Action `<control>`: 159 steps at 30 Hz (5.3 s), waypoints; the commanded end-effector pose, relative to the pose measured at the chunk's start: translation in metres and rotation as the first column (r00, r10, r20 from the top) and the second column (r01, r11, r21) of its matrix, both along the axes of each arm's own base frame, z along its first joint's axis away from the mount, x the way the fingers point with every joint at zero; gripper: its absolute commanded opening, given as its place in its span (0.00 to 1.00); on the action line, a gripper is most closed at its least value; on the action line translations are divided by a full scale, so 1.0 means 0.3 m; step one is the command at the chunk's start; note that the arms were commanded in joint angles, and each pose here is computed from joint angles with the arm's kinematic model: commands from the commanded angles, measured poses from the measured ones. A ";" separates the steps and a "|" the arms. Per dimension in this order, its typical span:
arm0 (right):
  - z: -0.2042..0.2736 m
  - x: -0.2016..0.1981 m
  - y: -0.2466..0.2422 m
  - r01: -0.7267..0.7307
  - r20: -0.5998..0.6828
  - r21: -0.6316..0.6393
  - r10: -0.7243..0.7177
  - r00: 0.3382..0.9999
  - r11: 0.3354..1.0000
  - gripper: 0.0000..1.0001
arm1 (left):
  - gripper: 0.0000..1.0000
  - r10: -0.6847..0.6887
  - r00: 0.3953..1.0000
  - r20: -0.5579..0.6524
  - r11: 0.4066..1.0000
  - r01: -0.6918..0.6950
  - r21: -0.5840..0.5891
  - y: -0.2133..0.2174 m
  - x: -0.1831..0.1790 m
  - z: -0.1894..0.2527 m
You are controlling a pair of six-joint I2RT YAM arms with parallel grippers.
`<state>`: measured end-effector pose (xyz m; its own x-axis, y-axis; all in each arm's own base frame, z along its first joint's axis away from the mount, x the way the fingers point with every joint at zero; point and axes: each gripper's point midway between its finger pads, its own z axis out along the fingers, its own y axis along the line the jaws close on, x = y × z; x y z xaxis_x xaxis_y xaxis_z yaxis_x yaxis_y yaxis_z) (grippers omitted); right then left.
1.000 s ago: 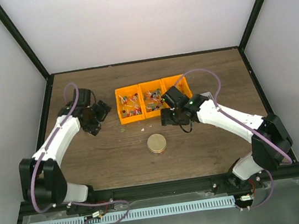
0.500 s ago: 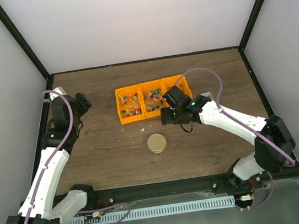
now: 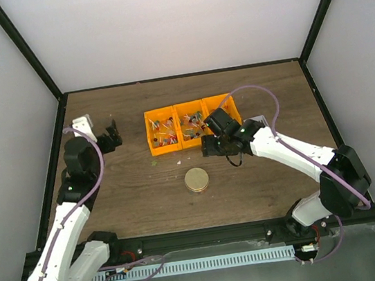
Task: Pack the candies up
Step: Screw the bottle lid onto the packing bottle.
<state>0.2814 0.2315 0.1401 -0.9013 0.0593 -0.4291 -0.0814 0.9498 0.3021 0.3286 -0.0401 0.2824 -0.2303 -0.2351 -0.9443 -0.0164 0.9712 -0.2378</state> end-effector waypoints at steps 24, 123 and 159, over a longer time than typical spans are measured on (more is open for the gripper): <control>-0.088 0.002 -0.045 -0.025 -0.014 -0.072 0.024 1.000 0.997 0.73 | 1.00 -0.649 0.752 0.120 0.746 0.597 0.294 -0.424 -0.231 -0.292; -0.145 0.068 -0.153 -0.112 -0.029 -0.139 0.109 0.994 0.984 0.72 | 0.89 -0.816 0.574 -0.066 0.550 0.806 0.219 -0.886 -0.416 -0.846; -0.189 -0.117 0.141 -0.475 -0.042 0.358 0.523 0.851 0.804 0.10 | 0.92 -0.809 0.583 -0.078 0.558 0.803 0.211 -0.899 -0.401 -0.876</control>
<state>0.2483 0.2733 0.0849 -0.8948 -0.2975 -0.3330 -0.4456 0.6446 0.6213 0.2095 -0.3099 0.0247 -0.1817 0.2386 -0.9540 0.8034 0.5955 -0.0040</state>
